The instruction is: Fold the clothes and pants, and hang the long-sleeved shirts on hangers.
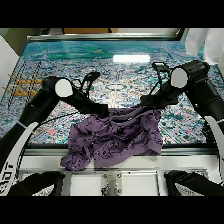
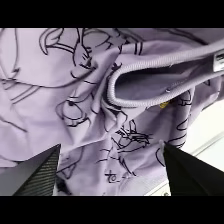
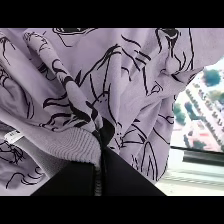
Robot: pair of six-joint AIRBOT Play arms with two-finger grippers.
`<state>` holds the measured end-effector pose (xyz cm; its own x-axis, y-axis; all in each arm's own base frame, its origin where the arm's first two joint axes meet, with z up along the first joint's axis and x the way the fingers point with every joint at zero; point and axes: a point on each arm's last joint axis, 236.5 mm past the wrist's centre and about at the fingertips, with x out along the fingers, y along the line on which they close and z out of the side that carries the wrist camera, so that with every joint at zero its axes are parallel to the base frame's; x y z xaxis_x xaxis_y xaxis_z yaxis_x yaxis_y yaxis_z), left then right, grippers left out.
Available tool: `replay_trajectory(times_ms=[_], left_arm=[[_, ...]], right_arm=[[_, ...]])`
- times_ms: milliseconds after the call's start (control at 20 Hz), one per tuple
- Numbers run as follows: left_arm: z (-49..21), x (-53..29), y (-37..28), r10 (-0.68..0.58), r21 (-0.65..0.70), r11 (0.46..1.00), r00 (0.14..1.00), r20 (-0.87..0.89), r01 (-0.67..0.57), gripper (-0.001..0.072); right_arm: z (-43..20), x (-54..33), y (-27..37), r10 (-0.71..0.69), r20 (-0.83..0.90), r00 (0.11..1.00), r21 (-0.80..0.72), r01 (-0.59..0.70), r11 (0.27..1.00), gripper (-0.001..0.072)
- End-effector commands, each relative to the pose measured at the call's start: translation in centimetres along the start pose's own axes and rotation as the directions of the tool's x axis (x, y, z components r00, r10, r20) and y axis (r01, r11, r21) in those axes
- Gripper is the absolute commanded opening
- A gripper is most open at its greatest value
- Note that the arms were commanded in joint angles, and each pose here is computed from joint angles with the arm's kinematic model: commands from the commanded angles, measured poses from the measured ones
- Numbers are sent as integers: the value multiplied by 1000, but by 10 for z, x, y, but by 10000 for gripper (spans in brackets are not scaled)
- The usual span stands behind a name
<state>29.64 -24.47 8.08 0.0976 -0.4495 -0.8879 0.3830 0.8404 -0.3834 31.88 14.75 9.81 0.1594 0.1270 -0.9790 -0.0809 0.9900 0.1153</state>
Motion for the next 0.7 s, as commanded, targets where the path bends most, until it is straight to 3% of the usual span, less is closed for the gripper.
replay_trajectory(times_ms=[0,200,400,550,650], left_arm=[[12,-43,23,23,-15,1000,993,117,-21,711],[23,-103,138,303,-196,945,922,240,-260,711],[10,-151,275,593,-380,782,777,213,-493,712],[-11,-165,365,703,-469,668,697,142,-578,712],[-23,-153,409,714,-514,633,693,100,-579,712]], right_arm=[[0,1,0,1,-2,1000,-1,-1,1000,19],[0,1,0,1,-2,1000,-1,-1,1000,19],[0,1,0,1,-2,1000,-1,-1,1000,19],[0,1,1,1,-1,1000,-1,-1,1000,19],[0,1,1,1,-1,1000,-1,-1,1000,19]])
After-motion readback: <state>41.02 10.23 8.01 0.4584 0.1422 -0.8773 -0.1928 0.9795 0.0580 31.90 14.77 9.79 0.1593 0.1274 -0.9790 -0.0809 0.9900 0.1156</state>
